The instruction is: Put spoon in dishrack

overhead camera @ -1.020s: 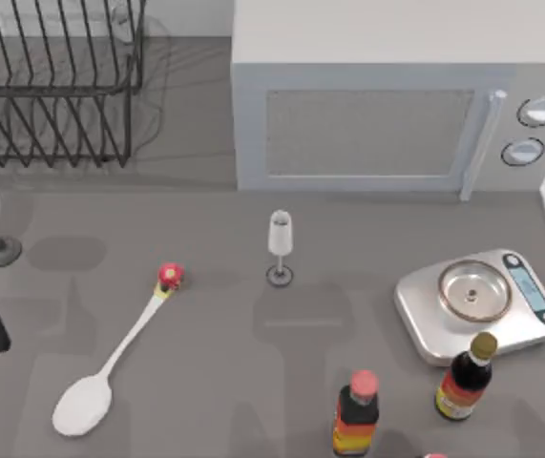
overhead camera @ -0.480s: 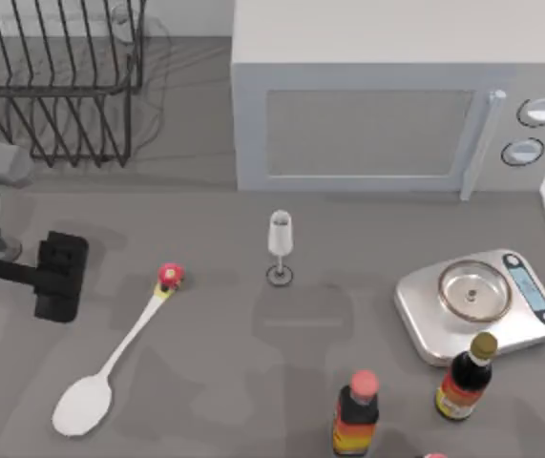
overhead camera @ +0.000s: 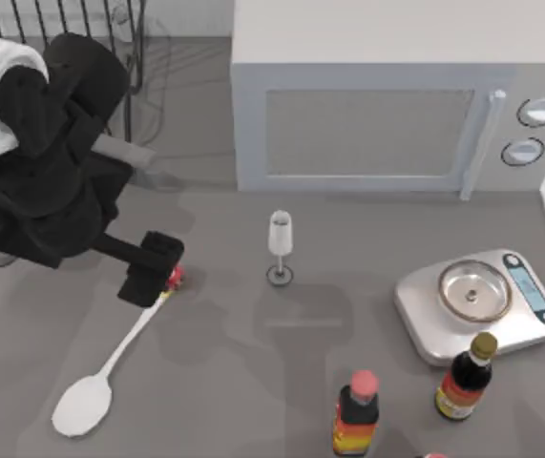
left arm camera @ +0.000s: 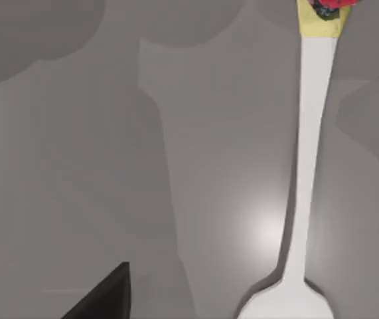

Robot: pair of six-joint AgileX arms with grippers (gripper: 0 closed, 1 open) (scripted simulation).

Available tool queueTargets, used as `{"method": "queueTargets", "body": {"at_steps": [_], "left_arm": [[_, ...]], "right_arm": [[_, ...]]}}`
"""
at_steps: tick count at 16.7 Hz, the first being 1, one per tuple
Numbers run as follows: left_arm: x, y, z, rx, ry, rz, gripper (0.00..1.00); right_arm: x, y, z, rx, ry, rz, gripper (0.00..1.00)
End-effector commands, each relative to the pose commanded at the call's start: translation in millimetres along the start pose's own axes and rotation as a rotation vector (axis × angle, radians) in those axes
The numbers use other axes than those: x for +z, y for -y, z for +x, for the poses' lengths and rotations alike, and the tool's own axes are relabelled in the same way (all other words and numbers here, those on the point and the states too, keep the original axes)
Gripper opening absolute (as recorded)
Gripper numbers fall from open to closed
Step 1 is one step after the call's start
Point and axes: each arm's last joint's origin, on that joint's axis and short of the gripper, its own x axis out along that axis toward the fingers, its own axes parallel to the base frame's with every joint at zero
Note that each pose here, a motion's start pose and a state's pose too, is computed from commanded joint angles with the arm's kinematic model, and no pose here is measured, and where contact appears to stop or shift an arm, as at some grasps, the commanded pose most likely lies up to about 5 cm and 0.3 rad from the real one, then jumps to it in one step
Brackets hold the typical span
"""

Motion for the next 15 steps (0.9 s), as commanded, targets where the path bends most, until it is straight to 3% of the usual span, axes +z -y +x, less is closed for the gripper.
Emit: {"method": "queueTargets", "body": {"at_steps": [5,11,15], "left_arm": [[26.2,11.9,16.4,-0.007,-0.116,0.044,1.00],[26.2,10.7,17.7,-0.007,-0.118,0.041,1.00],[25.6,11.7,49.5,-0.008,-0.122,0.045,1.00]], "right_arm": [[0.0,0.0,0.0,0.000,0.000,0.000,1.00],[0.0,0.0,0.0,0.000,0.000,0.000,1.00],[0.0,0.0,0.0,0.000,0.000,0.000,1.00]]}}
